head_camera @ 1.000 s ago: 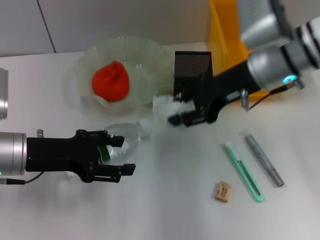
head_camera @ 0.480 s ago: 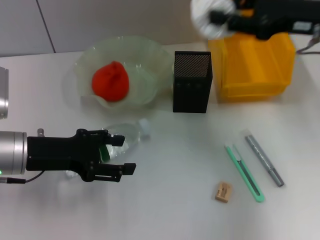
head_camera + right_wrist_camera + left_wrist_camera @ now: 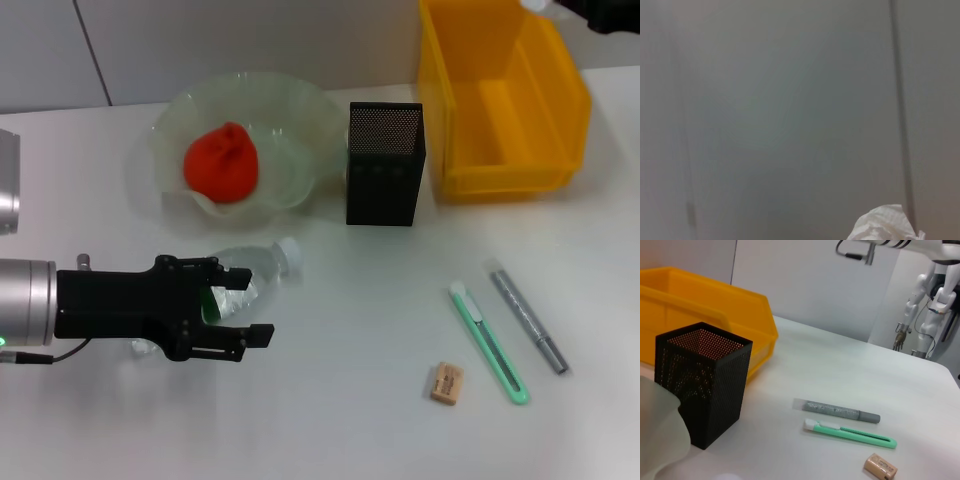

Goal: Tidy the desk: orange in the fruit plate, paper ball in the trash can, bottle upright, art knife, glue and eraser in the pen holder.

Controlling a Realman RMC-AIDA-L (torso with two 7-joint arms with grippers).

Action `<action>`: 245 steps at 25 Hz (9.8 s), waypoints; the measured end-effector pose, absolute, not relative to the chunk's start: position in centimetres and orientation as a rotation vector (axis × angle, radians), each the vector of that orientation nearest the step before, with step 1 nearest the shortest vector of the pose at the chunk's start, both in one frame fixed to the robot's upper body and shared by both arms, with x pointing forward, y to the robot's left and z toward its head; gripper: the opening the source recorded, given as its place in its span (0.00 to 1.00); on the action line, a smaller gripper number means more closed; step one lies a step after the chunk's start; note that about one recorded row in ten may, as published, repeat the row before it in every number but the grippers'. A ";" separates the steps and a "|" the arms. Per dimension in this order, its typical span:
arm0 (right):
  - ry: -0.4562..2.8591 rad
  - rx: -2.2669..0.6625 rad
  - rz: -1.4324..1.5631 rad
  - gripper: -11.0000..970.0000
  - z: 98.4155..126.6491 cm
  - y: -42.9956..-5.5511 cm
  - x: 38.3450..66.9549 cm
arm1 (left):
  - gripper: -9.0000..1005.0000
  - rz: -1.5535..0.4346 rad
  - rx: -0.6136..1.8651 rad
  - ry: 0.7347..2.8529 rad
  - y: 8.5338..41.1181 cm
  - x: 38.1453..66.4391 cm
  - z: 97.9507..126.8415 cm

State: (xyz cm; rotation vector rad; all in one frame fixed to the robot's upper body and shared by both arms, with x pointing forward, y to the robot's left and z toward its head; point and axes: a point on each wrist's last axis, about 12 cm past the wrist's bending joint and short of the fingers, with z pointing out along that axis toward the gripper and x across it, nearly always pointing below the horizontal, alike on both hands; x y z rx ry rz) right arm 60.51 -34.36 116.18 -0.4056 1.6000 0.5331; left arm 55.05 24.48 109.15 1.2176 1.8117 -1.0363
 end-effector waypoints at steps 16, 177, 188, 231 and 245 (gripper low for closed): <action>1.789 -0.341 0.436 0.41 113.1 -33.3 63.2 | 0.81 -1.039 1.216 1.812 24.4 55.1 109.1; 1.946 -1.214 0.838 0.74 112.5 -30.9 53.8 | 0.77 -0.141 1.597 2.146 10.7 61.2 111.9; 1.946 -1.210 0.839 0.74 112.4 -30.9 53.8 | 0.65 -0.114 1.615 2.126 10.4 61.1 111.5; 1.949 -1.176 0.853 0.73 112.5 -31.5 53.9 | 0.45 -0.437 1.502 2.153 12.8 61.9 116.3; 1.944 -1.160 0.867 0.73 112.6 -31.6 54.1 | 0.45 -0.619 1.399 2.116 15.4 62.3 118.2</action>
